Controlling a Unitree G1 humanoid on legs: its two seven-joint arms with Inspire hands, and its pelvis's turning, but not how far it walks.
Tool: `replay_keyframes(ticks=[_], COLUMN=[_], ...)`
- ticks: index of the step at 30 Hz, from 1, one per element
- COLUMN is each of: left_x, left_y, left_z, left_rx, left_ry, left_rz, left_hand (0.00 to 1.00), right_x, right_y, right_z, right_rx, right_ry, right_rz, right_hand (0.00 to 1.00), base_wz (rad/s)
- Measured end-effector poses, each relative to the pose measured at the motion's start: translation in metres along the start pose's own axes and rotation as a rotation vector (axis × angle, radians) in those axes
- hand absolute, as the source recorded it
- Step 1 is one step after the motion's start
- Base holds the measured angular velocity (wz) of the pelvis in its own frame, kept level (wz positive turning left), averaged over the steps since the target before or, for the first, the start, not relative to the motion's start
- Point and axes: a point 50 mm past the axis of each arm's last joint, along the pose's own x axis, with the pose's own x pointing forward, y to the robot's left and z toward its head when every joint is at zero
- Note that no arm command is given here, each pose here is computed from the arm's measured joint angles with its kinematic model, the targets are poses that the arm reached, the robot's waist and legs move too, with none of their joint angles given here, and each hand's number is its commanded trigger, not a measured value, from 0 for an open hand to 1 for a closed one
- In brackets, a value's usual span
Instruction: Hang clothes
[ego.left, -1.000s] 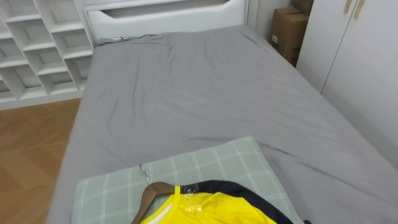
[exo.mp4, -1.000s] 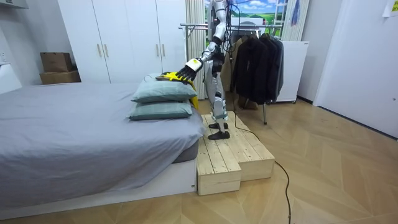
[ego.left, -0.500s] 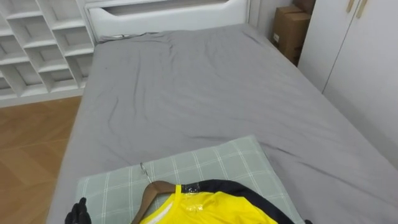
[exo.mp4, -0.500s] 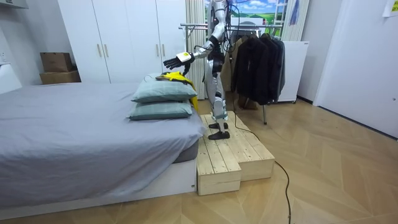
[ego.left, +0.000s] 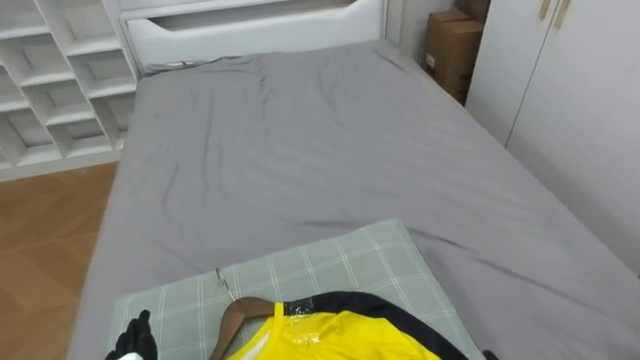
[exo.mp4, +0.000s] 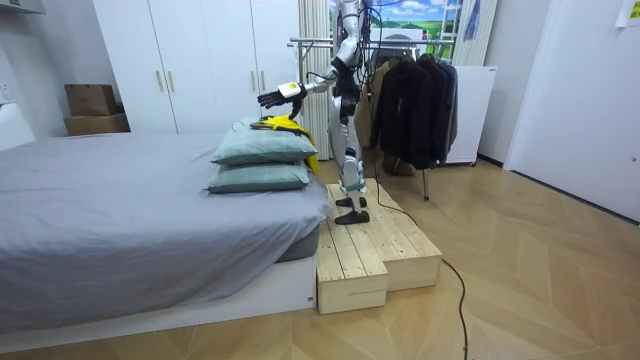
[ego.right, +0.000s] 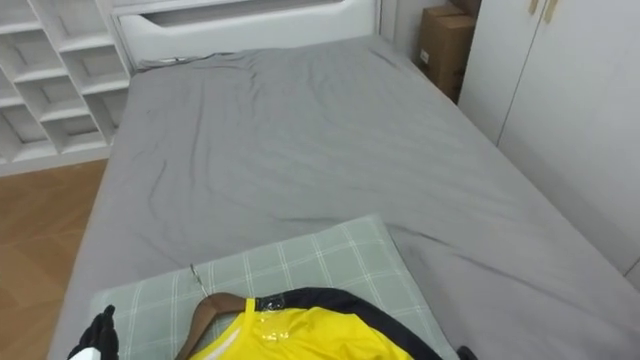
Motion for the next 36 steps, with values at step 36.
replay_keyframes(ticks=[36], left_x=[0.002], left_y=[-0.023], left_z=[0.020], left_rx=[0.014], left_ry=[-0.044], left_rz=[-0.157], left_hand=[0.00], right_x=[0.001], right_y=[0.006], right_z=[0.001], right_rx=[-0.005], right_ry=[-0.009], right_rz=[0.020], right_hand=[0.00], base_wz=[-0.04])
